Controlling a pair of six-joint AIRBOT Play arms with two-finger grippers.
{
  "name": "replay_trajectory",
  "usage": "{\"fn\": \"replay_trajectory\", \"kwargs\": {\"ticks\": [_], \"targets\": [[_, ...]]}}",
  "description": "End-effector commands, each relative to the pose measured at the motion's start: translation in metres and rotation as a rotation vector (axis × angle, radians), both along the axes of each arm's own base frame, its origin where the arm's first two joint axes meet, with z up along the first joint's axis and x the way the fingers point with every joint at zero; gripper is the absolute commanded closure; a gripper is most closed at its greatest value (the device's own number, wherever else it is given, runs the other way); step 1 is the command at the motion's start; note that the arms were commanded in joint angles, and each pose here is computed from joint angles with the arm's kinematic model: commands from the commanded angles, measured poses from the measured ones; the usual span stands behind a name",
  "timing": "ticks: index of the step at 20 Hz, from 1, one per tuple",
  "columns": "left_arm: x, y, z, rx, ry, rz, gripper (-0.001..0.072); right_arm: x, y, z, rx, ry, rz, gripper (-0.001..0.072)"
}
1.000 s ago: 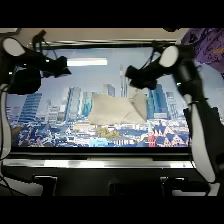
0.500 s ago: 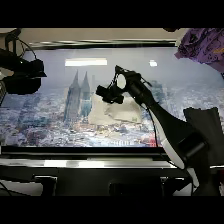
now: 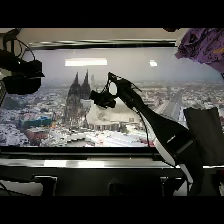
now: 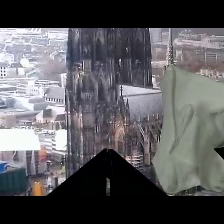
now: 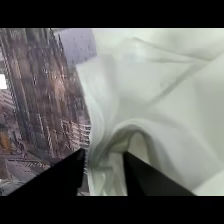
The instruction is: Fold the clothes and pants, and hang the long-sleeved shirts on hangers.
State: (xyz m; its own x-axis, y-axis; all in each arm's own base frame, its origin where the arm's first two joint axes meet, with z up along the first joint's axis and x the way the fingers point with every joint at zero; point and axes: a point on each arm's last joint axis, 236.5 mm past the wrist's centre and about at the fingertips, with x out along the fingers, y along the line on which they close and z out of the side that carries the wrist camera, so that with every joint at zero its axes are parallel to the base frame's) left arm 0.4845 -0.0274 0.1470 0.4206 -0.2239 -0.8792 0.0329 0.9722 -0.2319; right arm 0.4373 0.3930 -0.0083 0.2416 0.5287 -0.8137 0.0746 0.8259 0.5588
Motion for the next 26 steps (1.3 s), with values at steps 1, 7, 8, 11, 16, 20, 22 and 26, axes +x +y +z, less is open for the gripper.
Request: {"fn": "replay_trajectory", "kwargs": {"ticks": [1,7,8,11,16,20,22,26], "targets": [[0.0,0.001,0.001,0.001,-0.003,0.0,0.069,0.021,0.01,0.021,0.066,-0.108,-0.03,0.0247],[0.0,0.0,0.002,0.001,-0.004,-0.001,0.069,0.047,-0.048,0.105,0.077,-0.264,-0.046,0.0214],[-0.001,0.0,0.002,0.001,-0.003,-0.001,0.069,0.05,-0.073,0.112,0.051,-0.254,-0.052,0.0182],[-0.001,0.0,0.003,0.001,-0.005,-0.001,0.069,0.045,-0.168,0.121,-0.054,-0.184,-0.032,0.0037],[-0.002,0.0,0.006,0.001,-0.013,0.0,0.0689,0.019,-0.295,0.096,0.08,0.005,0.014,0.0043],[-0.002,0.0,0.007,0.0,-0.014,0.0,0.0688,-0.001,-0.327,0.024,0.199,0.085,-0.032,0.0056],[-0.002,0.0,0.007,0.0,-0.014,0.0,0.0688,-0.008,-0.319,-0.009,0.25,0.102,-0.03,0.0057],[-0.002,0.0,0.007,0.001,-0.015,0.0,0.0688,-0.007,-0.287,-0.047,0.352,0.111,-0.005,0.0171]]}}
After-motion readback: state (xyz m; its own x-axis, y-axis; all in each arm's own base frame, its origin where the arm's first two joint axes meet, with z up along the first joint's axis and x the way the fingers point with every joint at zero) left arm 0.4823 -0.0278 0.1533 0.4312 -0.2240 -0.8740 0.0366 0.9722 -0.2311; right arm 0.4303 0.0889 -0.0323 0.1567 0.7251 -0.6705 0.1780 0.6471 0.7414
